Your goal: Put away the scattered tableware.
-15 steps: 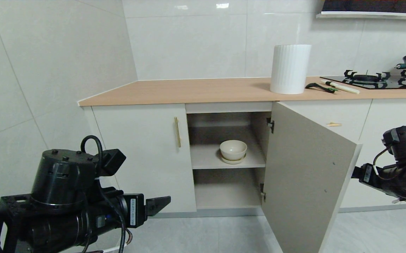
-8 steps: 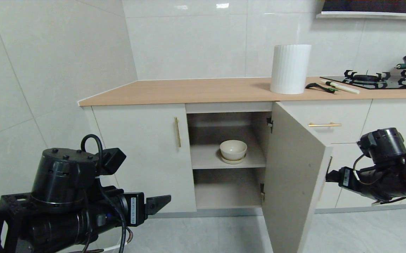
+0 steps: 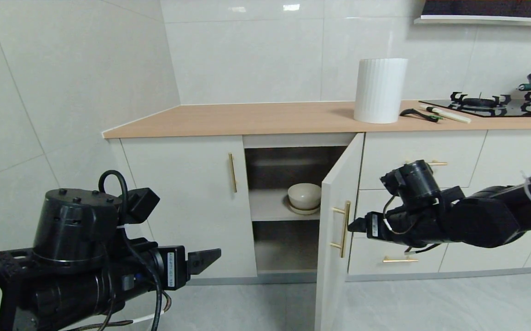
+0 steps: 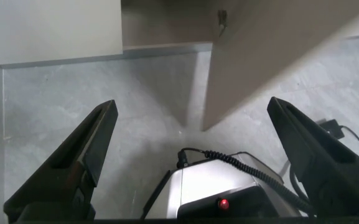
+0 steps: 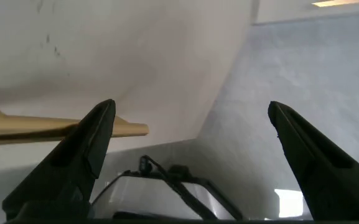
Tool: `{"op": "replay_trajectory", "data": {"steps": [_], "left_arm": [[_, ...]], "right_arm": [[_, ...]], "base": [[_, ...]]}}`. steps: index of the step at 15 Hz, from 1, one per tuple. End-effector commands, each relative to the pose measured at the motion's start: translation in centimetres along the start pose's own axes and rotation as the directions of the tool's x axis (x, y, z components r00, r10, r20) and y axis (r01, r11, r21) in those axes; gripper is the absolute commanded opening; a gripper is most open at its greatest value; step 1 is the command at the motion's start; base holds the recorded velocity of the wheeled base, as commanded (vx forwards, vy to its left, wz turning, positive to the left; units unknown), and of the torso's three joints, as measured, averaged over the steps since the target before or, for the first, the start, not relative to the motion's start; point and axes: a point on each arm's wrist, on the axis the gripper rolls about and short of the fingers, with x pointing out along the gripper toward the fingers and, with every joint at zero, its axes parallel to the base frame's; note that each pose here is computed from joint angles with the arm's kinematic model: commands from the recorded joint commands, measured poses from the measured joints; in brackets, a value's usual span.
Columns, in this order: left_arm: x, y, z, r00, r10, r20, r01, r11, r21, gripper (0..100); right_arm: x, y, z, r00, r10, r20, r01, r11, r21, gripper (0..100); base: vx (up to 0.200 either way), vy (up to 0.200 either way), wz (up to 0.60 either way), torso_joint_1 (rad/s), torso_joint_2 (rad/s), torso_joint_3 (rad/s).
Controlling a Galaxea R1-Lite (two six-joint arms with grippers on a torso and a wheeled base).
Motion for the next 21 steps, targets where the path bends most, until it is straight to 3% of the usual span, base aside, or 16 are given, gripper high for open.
{"op": "replay_trajectory", "data": {"steps": [1,5,8,21], "left_arm": [[0.2,0.0,-0.1,1.000,0.004,-0.007,-0.004,1.000,0.000,100],[0.2,0.0,-0.1,1.000,0.006,-0.006,-0.006,1.000,0.003,100],[0.5,0.1,-0.3,1.000,0.010,-0.021,-0.010,1.000,0.005,100],[0.6,0.0,-0.4,1.000,0.009,-0.028,-0.009,1.000,0.014,100]], "right_arm": [[3.5,1.1,-0.2,0.999,-0.002,-0.034,0.001,1.000,-0.027,100],[6.0,1.8,0.8,1.000,0.007,-0.016,-0.008,0.999,-0.032,100],[6.1,1.1,1.0,1.000,-0.005,-0.016,0.005,1.000,-0.011,100],[8.7,1.3,0.2,1.000,0.017,0.009,-0.018,0.999,0.042,100]], "base": [[0.000,0.000,0.00,0.000,0.00,0.000],[0.000,0.000,0.00,0.000,0.00,0.000],[0.000,0.000,0.00,0.000,0.00,0.000],[0.015,0.000,0.00,0.000,0.00,0.000]]}}
